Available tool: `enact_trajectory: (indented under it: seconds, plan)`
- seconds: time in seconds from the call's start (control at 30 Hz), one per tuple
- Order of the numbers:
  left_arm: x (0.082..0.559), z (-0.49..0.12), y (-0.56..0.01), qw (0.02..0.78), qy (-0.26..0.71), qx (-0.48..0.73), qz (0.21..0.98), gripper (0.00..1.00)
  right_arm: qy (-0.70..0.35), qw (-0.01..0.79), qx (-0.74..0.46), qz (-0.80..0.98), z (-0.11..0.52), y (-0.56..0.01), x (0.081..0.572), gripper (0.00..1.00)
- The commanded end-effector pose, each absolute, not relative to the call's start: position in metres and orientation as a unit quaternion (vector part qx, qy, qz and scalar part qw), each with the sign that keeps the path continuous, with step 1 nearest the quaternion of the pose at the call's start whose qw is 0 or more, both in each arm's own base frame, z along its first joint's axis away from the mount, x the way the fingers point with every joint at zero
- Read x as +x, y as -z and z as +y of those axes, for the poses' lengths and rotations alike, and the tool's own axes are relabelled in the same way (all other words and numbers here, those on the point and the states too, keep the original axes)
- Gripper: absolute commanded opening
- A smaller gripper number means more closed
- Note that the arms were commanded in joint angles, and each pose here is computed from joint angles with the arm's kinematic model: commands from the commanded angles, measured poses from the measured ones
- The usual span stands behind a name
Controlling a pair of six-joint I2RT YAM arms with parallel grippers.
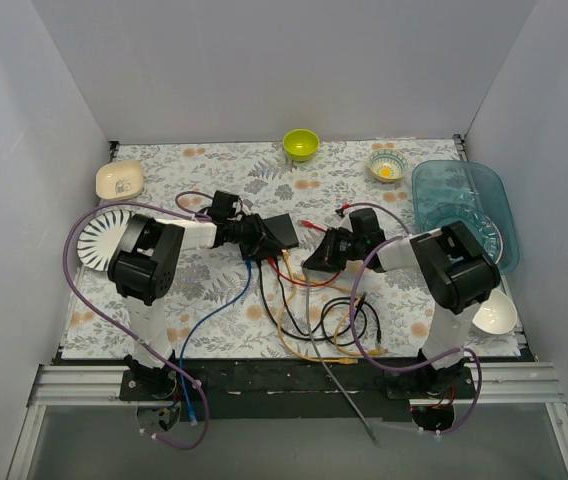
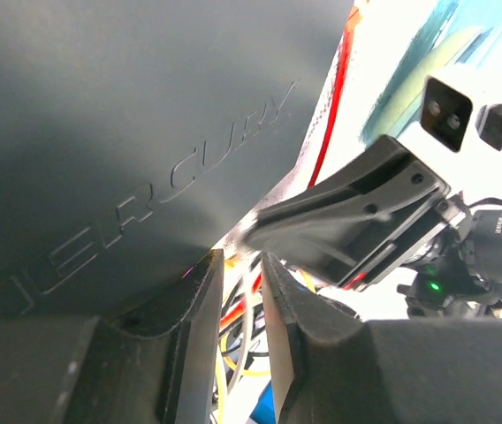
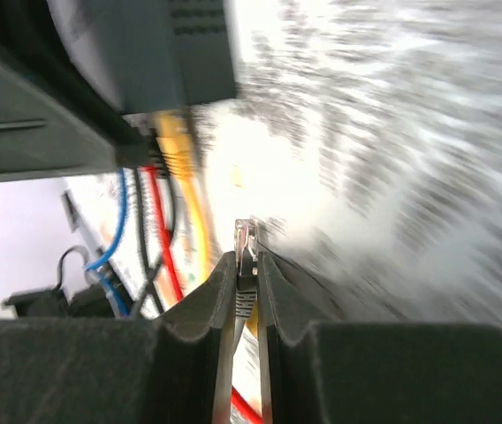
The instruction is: Pull the plug from the switch port
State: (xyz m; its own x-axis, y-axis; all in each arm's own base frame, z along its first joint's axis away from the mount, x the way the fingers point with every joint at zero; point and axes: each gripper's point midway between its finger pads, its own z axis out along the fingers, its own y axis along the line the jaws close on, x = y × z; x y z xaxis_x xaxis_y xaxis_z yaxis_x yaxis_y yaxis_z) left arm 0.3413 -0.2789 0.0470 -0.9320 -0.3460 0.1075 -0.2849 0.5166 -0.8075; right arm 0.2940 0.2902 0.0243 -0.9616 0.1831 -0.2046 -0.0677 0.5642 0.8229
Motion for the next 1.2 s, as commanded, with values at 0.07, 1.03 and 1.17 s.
enact_trajectory:
  seconds: [0.07,1.03,1.17]
  plan:
    - [0.369,-0.262,-0.077,0.110,0.446,-0.181,0.869,0.25,-0.340,0.201,0.081,0.915,0.214,-0.021,0.312,0.01]
    - [0.370,-0.227,-0.054,0.117,0.405,-0.227,0.878,0.31,-0.392,0.208,0.016,0.896,0.285,-0.040,0.324,0.37]
    - [0.370,-0.226,-0.054,0.118,0.405,-0.226,0.878,0.30,-0.360,0.216,0.039,0.907,0.253,-0.038,0.329,0.21]
